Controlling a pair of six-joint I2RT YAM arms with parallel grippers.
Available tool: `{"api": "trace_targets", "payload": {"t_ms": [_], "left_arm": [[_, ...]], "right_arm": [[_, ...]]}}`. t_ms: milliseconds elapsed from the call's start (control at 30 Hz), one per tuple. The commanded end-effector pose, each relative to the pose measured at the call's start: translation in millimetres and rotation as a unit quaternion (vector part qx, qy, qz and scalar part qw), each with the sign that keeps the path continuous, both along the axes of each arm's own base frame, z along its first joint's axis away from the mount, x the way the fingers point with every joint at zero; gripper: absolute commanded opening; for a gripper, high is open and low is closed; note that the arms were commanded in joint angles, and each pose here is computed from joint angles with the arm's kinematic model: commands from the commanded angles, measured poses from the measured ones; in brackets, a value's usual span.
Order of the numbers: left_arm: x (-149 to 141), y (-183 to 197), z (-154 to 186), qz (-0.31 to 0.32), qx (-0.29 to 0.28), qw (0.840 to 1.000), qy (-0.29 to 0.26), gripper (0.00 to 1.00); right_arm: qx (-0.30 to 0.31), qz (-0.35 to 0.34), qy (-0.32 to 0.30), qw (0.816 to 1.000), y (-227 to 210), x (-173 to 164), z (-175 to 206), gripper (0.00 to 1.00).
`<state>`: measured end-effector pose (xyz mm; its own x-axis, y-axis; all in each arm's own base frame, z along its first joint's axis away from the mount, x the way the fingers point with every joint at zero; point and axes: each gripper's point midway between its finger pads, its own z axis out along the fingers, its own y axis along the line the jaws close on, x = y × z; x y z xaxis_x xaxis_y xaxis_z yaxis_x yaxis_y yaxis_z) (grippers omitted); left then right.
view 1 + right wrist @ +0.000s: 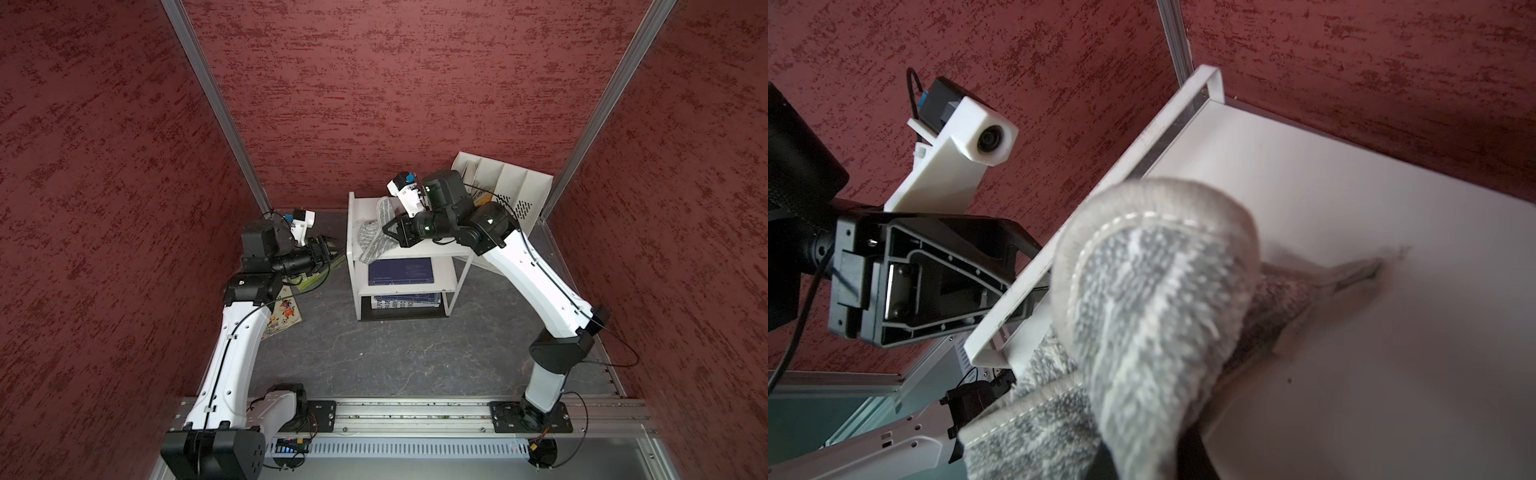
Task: Wipe the bookshelf clean with a cloth
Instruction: Hold the shelf at the center of the board.
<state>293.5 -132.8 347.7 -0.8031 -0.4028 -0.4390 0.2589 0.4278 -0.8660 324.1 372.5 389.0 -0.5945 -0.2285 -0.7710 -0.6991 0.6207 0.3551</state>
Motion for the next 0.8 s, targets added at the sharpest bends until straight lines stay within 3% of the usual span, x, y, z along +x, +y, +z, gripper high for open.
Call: {"api": "trace_targets", "payload": {"t_ms": [0,333,767], "left_arm": [[-7.5,-6.7,26.3,-0.016,-0.007,0.998,-0.055,0.53],[-4.7,-5.1,20.5,-0.007,0.002,0.999,-0.049,0.39],[0.8,-7.6,11.0,-0.010,0.003,0.999,-0.037,0.41]], "right_arm": [[0.004,0.008,0.007,1.000,13.2,-2.0,-3.8,0.00],[-0.019,-0.020,0.006,1.000,20.8,18.8,-23.7,0.00],[-0.060,-0.099,-0.021,0.993,13.7,71.6,-43.9,0.00]]}}
